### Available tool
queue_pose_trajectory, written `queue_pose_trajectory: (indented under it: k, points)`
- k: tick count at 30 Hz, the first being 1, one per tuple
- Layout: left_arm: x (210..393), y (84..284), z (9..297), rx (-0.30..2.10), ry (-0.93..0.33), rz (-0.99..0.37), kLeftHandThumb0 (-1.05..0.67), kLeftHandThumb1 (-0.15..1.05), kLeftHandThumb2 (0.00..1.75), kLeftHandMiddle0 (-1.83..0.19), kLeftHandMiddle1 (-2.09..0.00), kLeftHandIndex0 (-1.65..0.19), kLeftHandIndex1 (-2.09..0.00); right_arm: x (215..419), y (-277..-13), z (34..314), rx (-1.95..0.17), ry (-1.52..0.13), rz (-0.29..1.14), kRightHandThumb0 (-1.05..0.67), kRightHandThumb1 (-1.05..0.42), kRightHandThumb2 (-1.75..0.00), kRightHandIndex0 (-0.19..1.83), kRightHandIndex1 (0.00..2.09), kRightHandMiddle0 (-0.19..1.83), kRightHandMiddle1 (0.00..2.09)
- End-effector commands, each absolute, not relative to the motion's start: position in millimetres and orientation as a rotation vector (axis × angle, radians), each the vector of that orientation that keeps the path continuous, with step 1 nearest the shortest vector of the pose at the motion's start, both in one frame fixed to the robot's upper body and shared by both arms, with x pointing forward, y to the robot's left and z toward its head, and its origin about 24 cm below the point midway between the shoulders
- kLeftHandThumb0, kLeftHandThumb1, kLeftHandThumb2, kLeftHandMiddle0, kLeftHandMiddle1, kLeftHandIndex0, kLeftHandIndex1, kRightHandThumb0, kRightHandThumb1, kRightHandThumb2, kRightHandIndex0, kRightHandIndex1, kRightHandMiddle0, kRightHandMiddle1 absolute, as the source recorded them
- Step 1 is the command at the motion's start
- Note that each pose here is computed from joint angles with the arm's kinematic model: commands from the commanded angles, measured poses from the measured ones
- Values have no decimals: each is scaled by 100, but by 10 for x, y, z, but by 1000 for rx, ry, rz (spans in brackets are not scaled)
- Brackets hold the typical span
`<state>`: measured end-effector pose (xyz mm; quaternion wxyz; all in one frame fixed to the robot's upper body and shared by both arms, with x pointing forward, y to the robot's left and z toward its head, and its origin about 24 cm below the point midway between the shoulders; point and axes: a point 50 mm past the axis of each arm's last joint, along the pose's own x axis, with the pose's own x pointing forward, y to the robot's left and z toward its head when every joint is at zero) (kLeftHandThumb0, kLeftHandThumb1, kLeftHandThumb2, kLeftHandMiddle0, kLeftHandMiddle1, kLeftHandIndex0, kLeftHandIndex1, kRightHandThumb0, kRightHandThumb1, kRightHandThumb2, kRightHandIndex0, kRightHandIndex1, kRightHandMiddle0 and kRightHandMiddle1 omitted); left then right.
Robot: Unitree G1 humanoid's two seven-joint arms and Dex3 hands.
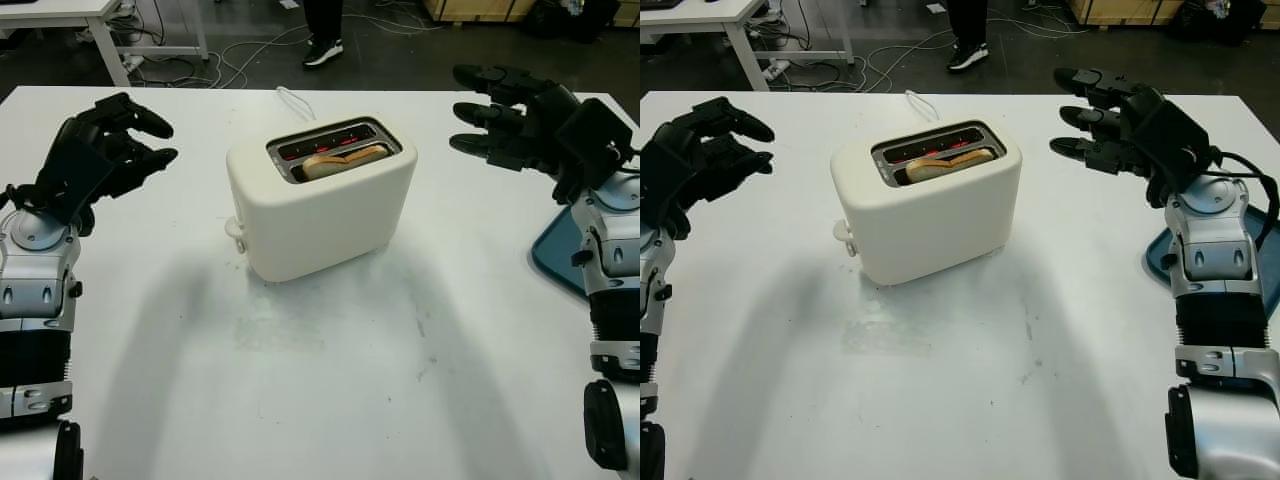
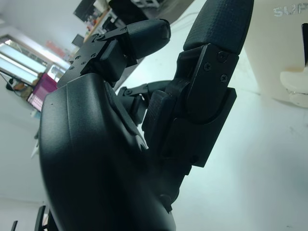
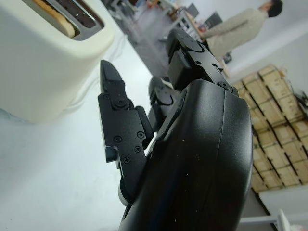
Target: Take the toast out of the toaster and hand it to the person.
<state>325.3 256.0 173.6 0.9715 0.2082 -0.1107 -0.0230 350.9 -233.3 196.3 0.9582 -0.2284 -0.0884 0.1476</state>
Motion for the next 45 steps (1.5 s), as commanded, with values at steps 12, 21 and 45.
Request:
queue_pose_trajectory:
  k: [12, 21, 45]
  points:
    - [3263, 2566, 1751, 421, -238, -53, -105, 88, 1, -50, -140, -47, -133, 3507, -2316, 1989, -475, -192, 299, -14, -92, -3, 44, 2, 40, 1]
    - [3264, 2571, 1738, 411, -237, -51, -105, 87, 0, -51, -138, -48, -132, 3498, -2316, 1990, -479, -184, 297, -14, -92, -4, 44, 1, 40, 1]
    - [3253, 2568, 1738, 419, -230, -43, -105, 88, 0, -49, -140, -45, -135, 3499, -2327, 1976, -471, -176, 292, -16, -92, -3, 44, 1, 40, 0]
